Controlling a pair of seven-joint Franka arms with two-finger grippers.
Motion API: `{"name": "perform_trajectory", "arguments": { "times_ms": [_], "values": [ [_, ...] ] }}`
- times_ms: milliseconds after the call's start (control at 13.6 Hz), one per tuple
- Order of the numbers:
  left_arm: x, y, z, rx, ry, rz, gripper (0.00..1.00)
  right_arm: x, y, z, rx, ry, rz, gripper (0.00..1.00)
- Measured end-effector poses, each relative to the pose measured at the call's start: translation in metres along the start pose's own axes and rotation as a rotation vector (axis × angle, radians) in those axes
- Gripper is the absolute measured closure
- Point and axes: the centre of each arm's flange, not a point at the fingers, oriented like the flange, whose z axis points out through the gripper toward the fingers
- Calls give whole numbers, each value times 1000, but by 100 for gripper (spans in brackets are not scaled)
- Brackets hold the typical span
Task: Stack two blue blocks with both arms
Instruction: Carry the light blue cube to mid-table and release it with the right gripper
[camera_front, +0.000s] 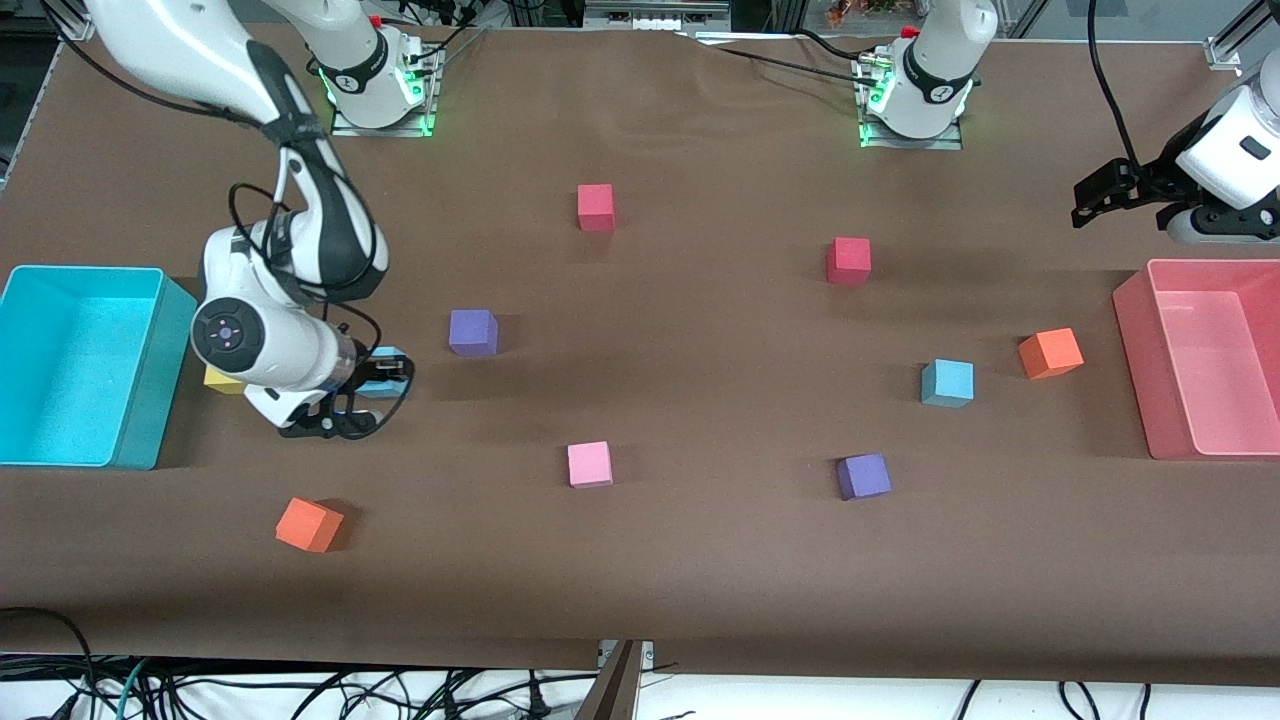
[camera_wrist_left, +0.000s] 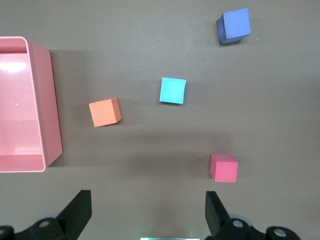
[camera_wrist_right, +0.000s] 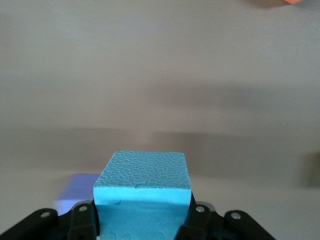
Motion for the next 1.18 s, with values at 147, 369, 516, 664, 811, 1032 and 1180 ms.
{"name": "perform_trajectory", "arguments": {
  "times_ms": [147, 369, 516, 664, 811, 1032, 1180],
  "values": [
    [0, -1, 2, 0, -4, -2, 0, -18, -74, -8, -6, 13, 76, 43],
    [1, -5, 5, -1, -11, -9, 0, -53, -188, 22, -19, 25, 176, 43],
    [1, -6, 6, -1, -12, -12, 0, -69, -246, 55, -1, 57, 232, 43],
    [1, -6, 7, -1, -15, -13, 0, -79, -280, 94, 14, 75, 242, 43],
    [1, -6, 8, -2, -17, -13, 0, -82, -293, 128, 19, 83, 226, 43],
    [1, -7, 8, -2, -17, -13, 0, -75, -296, 132, 42, 111, 202, 36],
    [1, -7, 8, -2, -18, -13, 0, -72, -298, 119, 52, 126, 171, 17]
  ]
}}
